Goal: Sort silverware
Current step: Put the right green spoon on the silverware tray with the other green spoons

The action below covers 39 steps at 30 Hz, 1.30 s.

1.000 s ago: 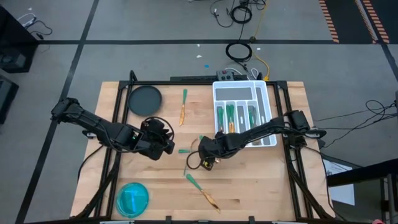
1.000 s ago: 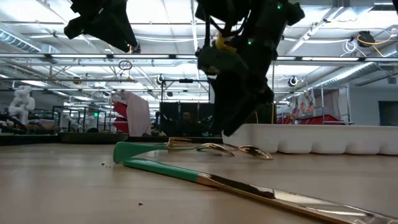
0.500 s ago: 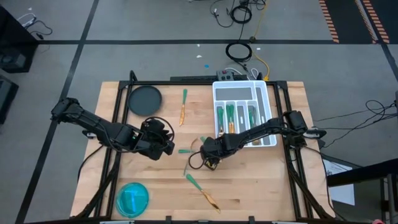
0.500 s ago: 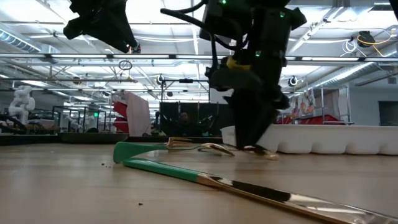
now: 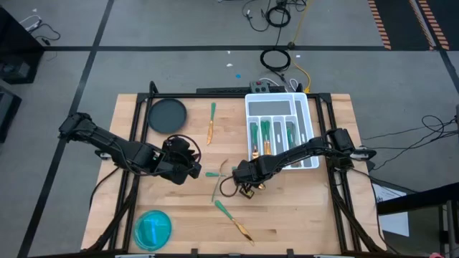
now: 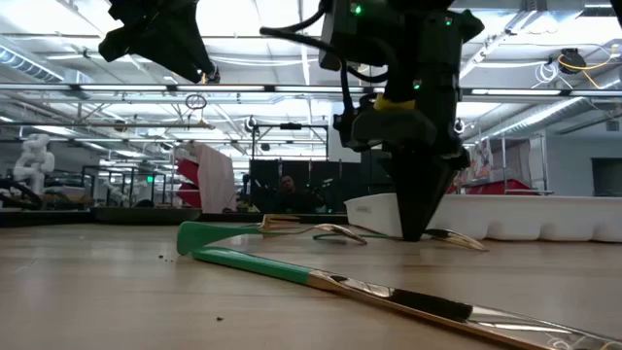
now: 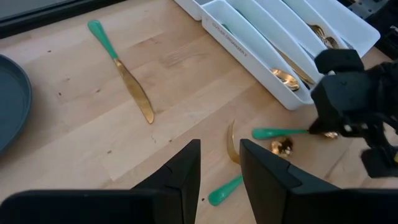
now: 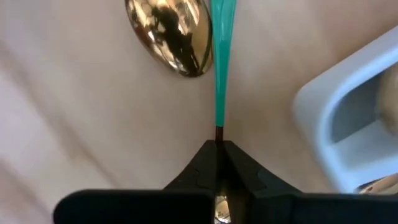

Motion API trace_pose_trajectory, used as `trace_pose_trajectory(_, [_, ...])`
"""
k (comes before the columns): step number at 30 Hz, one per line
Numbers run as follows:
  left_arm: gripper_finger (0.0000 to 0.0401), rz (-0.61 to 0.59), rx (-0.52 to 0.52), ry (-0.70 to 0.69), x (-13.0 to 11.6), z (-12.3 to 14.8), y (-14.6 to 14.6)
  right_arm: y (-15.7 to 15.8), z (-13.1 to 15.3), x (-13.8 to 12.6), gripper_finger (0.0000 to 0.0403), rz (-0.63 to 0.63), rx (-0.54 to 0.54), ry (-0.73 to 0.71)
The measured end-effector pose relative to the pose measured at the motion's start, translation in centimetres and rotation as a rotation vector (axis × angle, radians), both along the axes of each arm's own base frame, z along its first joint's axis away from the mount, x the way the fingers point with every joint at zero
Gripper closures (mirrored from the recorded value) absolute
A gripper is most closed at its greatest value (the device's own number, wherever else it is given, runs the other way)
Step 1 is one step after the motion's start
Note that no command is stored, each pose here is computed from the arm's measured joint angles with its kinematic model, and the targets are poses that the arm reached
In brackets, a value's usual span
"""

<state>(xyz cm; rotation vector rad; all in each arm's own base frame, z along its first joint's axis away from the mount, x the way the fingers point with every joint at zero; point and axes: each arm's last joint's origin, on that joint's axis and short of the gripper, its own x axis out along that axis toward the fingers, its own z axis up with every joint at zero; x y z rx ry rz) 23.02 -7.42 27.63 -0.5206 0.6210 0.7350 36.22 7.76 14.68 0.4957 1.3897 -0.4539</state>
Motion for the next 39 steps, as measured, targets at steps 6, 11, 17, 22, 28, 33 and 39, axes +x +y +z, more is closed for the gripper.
trace_pose_trajectory(6, [0.0283,-0.001,-0.001,0.0,0.0,0.0,0.0,2.2,1.9,0.9,0.0402,0.067,0.046,-0.053])
trace_pose_trajectory(11, [0.0283,-0.001,-0.005,-0.007,0.1,0.0,0.0,2.9,4.4,1.3,0.0402,0.118,0.047,-0.049])
trace_pose_trajectory(17, [0.0283,-0.008,-0.014,-0.017,0.1,0.1,-0.2,2.9,8.1,1.4,0.0403,0.207,0.094,-0.224])
trace_pose_trajectory(22, [0.0283,-0.031,-0.016,-0.023,0.0,0.1,-0.7,1.0,10.2,-0.6,0.0403,0.226,0.125,-0.398])
trace_pose_trajectory(28, [0.0283,-0.052,-0.024,-0.035,-0.2,0.2,-1.4,-3.1,9.6,-6.9,0.0403,0.067,0.298,-0.718])
trace_pose_trajectory(33, [0.0283,-0.037,-0.006,-0.065,0.0,0.3,-1.3,-7.2,8.0,-11.1,0.0403,-0.114,0.456,-1.24])
trace_pose_trajectory(39, [0.0283,0.024,0.041,-0.113,0.4,0.6,-0.6,-9.8,5.0,-13.9,0.0403,-0.285,0.565,-1.457])
